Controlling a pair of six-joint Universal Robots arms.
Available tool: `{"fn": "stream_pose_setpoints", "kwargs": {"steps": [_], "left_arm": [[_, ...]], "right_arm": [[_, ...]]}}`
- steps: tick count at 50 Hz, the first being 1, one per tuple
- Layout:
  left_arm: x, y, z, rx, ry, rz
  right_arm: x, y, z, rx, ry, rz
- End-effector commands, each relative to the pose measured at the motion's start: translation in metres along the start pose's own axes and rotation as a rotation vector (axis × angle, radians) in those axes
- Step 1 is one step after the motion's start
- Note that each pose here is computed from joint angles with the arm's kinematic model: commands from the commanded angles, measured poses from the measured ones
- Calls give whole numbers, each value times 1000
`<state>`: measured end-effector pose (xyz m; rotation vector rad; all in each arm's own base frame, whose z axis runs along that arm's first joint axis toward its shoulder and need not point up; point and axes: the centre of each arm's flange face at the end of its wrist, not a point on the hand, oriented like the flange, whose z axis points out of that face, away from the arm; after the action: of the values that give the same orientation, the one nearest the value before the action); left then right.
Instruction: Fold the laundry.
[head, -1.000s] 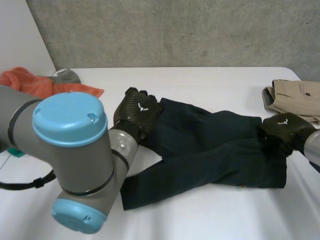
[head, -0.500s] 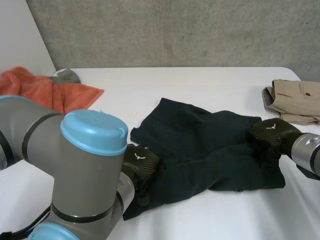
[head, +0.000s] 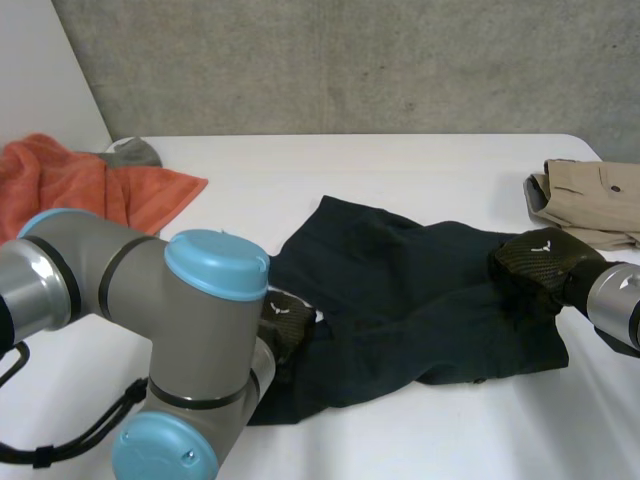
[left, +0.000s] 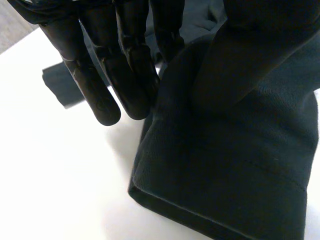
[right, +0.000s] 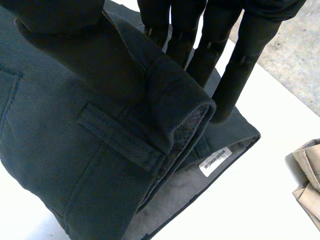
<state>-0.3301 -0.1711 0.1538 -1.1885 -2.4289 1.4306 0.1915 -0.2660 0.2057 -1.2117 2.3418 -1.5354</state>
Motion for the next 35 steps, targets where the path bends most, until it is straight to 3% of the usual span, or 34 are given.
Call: {"fn": "stream_pose_setpoints", "kwargs": {"steps": [1, 8, 15, 26, 35], "left_arm": [[-13, -31, 4, 128, -50, 95], [-38, -90, 32, 463, -213, 116], [-48, -103, 92, 637, -360, 268], [-34, -106, 166, 822, -319, 332], [-26, -96, 186, 826, -326, 338]], "right_arm": [[4, -5, 2, 23, 17, -12], [22, -20, 16, 119, 92, -58], [48, -18, 61, 235, 242, -115], [55, 2, 135, 322, 369, -172], [62, 8, 164, 367, 436, -194]]}}
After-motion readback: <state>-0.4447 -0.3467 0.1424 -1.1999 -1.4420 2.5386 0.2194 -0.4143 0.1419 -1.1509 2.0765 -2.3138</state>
